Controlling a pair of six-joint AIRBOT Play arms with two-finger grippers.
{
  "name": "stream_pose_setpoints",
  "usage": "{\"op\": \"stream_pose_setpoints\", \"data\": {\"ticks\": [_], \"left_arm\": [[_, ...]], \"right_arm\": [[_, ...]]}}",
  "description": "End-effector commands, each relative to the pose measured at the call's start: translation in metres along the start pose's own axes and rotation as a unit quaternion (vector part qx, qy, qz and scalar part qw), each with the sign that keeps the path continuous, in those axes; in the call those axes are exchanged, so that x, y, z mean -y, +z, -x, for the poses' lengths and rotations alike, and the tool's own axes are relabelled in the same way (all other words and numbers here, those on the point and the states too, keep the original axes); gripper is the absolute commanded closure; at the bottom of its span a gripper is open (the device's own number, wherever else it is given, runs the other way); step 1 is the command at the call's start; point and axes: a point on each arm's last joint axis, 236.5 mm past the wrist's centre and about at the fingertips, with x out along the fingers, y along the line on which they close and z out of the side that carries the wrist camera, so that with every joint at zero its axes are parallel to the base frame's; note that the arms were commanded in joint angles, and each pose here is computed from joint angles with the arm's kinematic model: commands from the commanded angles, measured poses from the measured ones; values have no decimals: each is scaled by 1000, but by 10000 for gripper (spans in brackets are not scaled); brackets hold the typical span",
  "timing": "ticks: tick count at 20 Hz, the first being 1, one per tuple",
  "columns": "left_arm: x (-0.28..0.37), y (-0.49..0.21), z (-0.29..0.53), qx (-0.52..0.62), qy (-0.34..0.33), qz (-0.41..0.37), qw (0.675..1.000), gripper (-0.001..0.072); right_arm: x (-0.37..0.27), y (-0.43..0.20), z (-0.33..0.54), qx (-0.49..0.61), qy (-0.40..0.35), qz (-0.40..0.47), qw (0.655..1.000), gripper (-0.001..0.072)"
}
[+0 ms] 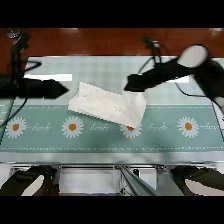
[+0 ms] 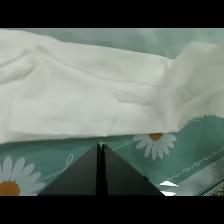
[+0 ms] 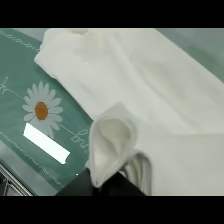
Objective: Fold the shirts.
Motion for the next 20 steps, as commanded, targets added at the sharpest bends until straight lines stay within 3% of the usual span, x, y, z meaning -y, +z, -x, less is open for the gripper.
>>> {"op": "stream_pose_setpoints", "data": {"ticks": [1, 5, 10, 11, 12, 13, 17, 20], "left_arm": [[-11, -74, 13, 26, 7, 42, 999, 681], [-21, -123, 3, 19, 8, 85, 996, 680], [-28, -121, -3, 31, 11, 92, 995, 681], [-29, -114, -3, 45, 12, 93, 995, 680], [-31, -108, -3, 55, 14, 94, 994, 680], [-33, -103, -5, 63, 16, 97, 993, 681], [-43, -103, -19, 45, 24, 108, 993, 680], [-48, -106, -27, 27, 29, 107, 993, 680]], "right_arm": [[-37, 18, -87, -53, 26, 26, 998, 688], [-64, 19, -154, -98, 59, 34, 993, 689], [-83, 31, -194, -87, 100, 9, 991, 688], [-88, 34, -199, -80, 118, -6, 990, 631], [-94, 38, -202, -74, 138, -22, 987, 411], [-107, 44, -202, -61, 169, -23, 983, 59], [-98, 120, -156, 63, 194, -41, 978, 78], [-52, 143, -70, 68, 188, -42, 979, 78]]}}
